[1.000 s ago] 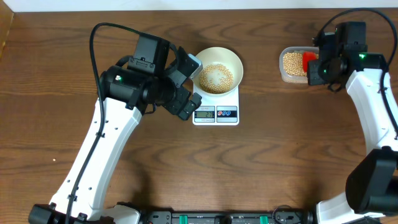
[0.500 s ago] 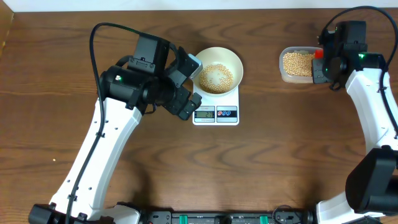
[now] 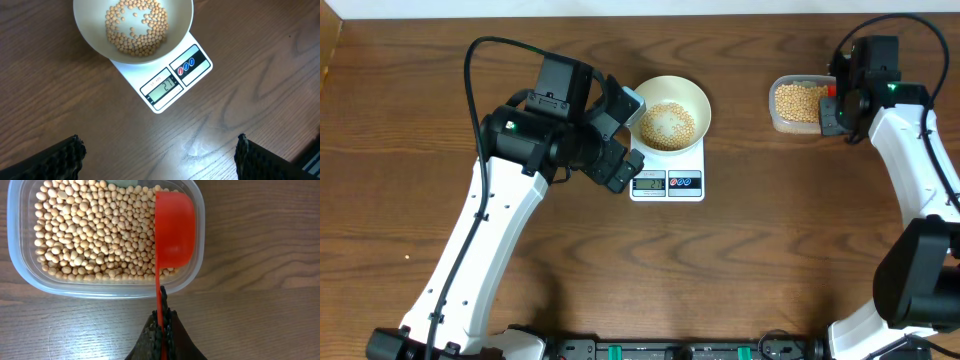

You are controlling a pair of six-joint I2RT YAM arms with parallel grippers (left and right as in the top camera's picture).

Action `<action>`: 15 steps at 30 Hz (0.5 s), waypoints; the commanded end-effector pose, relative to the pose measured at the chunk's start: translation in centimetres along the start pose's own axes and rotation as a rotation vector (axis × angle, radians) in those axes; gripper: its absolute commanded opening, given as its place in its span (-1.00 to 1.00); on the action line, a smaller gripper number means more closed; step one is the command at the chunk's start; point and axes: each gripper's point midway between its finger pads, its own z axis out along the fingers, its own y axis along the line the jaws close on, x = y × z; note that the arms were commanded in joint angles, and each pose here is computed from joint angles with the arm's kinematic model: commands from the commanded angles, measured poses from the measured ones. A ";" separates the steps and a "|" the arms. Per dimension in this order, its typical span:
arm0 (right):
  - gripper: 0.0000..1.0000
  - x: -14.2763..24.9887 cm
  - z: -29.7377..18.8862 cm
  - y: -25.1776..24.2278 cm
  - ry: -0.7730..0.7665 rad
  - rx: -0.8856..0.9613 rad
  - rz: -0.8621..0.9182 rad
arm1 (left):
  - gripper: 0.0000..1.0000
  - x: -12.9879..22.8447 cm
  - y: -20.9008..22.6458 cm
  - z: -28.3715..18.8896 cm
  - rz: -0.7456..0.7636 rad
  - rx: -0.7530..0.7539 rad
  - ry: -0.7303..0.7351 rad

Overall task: Scoop item into bowl and weigh 50g on scale
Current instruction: 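Move the empty scoop back right into the soybean tub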

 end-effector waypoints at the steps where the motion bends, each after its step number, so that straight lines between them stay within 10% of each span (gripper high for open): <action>1: -0.98 0.5 0.9 -0.3 0.027 0.014 -0.005 | 0.96 -0.4 -0.1 -0.2 0.002 0.007 -0.009; 15: -0.98 0.3 2.0 4.2 0.033 -0.240 0.124 | 0.96 -0.4 -0.1 -0.2 0.002 0.006 -0.009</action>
